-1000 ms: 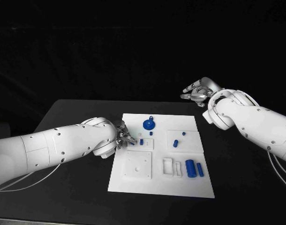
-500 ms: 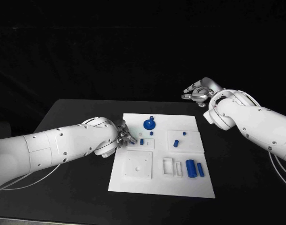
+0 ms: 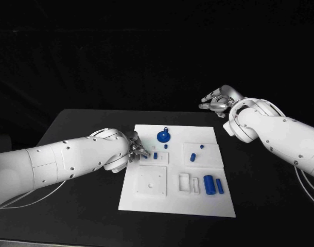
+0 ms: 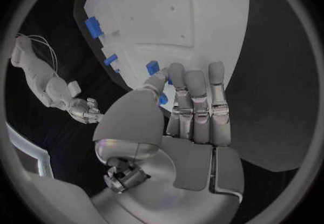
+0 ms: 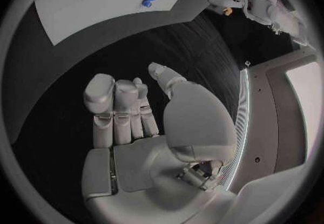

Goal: Assemble the parts on the task board

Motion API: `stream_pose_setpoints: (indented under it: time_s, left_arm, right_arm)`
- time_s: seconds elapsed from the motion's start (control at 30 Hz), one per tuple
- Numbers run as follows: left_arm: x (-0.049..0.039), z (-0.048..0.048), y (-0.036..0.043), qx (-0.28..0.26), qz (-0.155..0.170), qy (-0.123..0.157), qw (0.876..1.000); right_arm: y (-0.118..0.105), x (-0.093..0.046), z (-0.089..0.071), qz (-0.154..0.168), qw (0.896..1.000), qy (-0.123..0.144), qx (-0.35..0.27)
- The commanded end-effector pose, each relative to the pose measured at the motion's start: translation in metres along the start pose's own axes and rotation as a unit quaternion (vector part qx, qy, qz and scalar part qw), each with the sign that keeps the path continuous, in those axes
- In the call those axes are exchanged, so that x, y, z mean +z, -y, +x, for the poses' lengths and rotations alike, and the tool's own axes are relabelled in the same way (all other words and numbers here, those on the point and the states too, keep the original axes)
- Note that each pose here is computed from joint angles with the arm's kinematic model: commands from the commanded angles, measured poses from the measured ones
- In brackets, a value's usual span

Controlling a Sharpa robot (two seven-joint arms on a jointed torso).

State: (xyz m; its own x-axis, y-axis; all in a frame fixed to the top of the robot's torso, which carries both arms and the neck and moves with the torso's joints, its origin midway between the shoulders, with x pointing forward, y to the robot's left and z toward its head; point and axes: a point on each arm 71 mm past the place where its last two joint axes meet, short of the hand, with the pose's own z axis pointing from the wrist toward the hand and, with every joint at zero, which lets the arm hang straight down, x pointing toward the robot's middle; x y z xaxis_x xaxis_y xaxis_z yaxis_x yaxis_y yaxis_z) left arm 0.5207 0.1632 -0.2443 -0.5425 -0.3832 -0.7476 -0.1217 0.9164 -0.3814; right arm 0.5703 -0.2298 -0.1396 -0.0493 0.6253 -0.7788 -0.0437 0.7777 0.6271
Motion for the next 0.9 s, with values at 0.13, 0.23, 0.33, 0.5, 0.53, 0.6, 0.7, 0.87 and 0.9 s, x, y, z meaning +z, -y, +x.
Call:
stream_pose_setpoints:
  time_s: [0.13, 0.23, 0.33, 0.5, 0.53, 0.6, 0.7, 0.87, 0.9]
  left_arm:
    - [0.0010, 0.0036, 0.0003, 0.011, -0.003, -0.015, 1.000]
    - [0.0012, 0.0044, 0.0005, 0.013, -0.005, -0.019, 1.000]
    - [0.0012, 0.0051, 0.0005, 0.015, -0.006, -0.022, 1.000]
    - [0.0012, 0.0057, 0.0000, 0.018, -0.008, -0.026, 0.999]
    - [0.0012, 0.0057, -0.0004, 0.019, -0.009, -0.027, 0.999]
    - [0.0013, 0.0058, -0.0012, 0.020, -0.011, -0.029, 0.999]
    - [0.0013, 0.0058, -0.0024, 0.021, -0.014, -0.031, 0.999]
    - [0.0013, 0.0052, -0.0040, 0.021, -0.017, -0.031, 0.999]
    - [0.0013, 0.0050, -0.0043, 0.021, -0.018, -0.030, 0.999]
  right_arm:
    - [-0.0002, -0.0003, 0.0006, -0.002, 1.000, -0.004, -0.006]
    - [-0.0001, -0.0003, 0.0005, -0.002, 1.000, -0.004, -0.006]
    - [0.0001, -0.0004, 0.0003, -0.001, 1.000, -0.004, -0.006]
    - [0.0001, -0.0005, 0.0001, -0.001, 1.000, -0.004, -0.006]
    - [0.0000, -0.0006, 0.0001, -0.001, 1.000, -0.004, -0.006]
    - [-0.0003, -0.0007, 0.0002, -0.002, 1.000, -0.004, -0.006]
    - [-0.0004, -0.0008, 0.0002, -0.002, 1.000, -0.004, -0.006]
    - [-0.0006, -0.0010, 0.0003, -0.002, 1.000, -0.005, -0.006]
    - [-0.0006, -0.0010, 0.0003, -0.002, 1.000, -0.005, -0.006]
